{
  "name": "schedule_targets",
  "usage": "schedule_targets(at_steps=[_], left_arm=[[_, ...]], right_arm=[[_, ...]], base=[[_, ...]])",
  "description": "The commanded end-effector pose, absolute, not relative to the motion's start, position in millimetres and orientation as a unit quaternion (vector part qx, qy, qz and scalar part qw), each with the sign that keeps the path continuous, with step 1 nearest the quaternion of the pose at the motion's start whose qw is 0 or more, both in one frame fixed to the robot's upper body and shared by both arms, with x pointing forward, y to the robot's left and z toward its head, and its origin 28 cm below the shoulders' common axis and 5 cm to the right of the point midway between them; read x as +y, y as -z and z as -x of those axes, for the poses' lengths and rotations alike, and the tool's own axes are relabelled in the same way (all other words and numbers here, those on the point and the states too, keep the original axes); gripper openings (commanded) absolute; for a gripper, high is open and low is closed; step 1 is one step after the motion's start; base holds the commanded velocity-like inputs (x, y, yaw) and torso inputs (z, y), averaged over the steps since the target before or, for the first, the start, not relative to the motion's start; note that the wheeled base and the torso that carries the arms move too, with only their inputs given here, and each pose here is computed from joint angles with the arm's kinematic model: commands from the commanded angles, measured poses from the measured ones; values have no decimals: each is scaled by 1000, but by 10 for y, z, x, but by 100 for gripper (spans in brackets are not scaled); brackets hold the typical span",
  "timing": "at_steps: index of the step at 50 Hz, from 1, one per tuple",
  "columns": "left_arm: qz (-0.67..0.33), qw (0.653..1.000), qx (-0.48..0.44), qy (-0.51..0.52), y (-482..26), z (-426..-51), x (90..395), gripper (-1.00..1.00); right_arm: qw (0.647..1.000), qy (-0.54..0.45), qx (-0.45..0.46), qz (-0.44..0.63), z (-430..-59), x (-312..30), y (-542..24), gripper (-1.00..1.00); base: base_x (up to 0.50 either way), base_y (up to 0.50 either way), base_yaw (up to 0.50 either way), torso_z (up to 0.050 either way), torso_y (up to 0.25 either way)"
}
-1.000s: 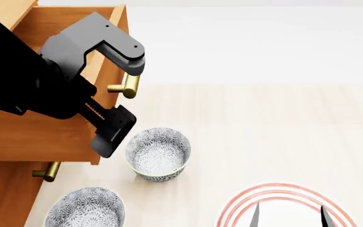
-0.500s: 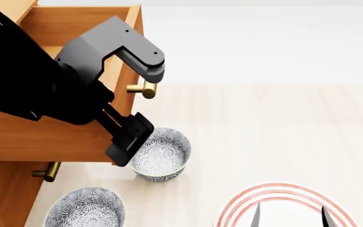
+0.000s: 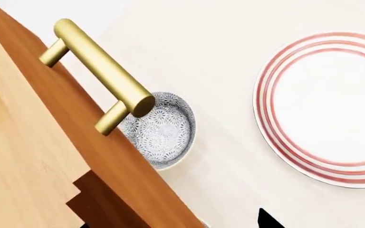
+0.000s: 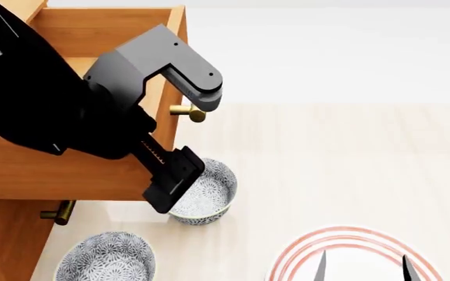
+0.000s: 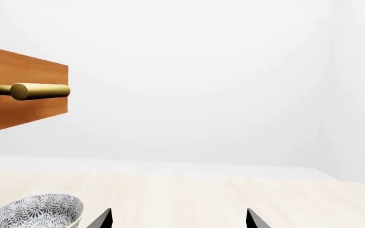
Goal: Open the top drawer of the cabinet.
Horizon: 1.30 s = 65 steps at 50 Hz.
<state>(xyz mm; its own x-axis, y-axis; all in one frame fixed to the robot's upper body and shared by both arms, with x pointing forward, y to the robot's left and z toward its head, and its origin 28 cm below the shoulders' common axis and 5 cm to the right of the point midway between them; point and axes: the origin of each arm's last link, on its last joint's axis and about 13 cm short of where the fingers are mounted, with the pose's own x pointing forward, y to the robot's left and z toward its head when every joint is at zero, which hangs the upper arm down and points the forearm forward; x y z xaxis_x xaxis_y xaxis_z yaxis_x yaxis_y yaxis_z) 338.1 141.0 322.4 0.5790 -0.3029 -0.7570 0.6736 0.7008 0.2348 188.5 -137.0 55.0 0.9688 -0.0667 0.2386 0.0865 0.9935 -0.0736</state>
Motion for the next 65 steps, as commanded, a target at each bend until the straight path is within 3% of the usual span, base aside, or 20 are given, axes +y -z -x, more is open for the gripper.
schedule_targets(at_steps=[1,8,29,44,54,65], left_arm=[[-236,833,352,355,-3279,-3261,1227,100],[-239,831,348,363,-3295,-3217,1200,100],[-235,865,329,296,-3472,-3304,1533,100],[-241,892,256,284,-3821,-3009,1774,100],[-236,931,117,254,-3867,-2633,2045,100],[-126,969,-88,191,-3269,-2316,2173,100]], right_arm=[[991,39,-119,41,-1886,-1373,-555,100],[991,39,-119,41,-1887,-1378,-553,100],[991,39,-118,44,-1886,-1370,-548,100],[991,38,-119,46,-1883,-1361,-540,100],[990,49,-126,47,-1890,-1367,-602,100],[985,74,-150,49,-1887,-1428,-787,100]], base=[[0,0,0,0,0],[0,0,0,0,1],[0,0,0,0,0],[0,0,0,0,0],[0,0,0,0,0],[0,0,0,0,0]])
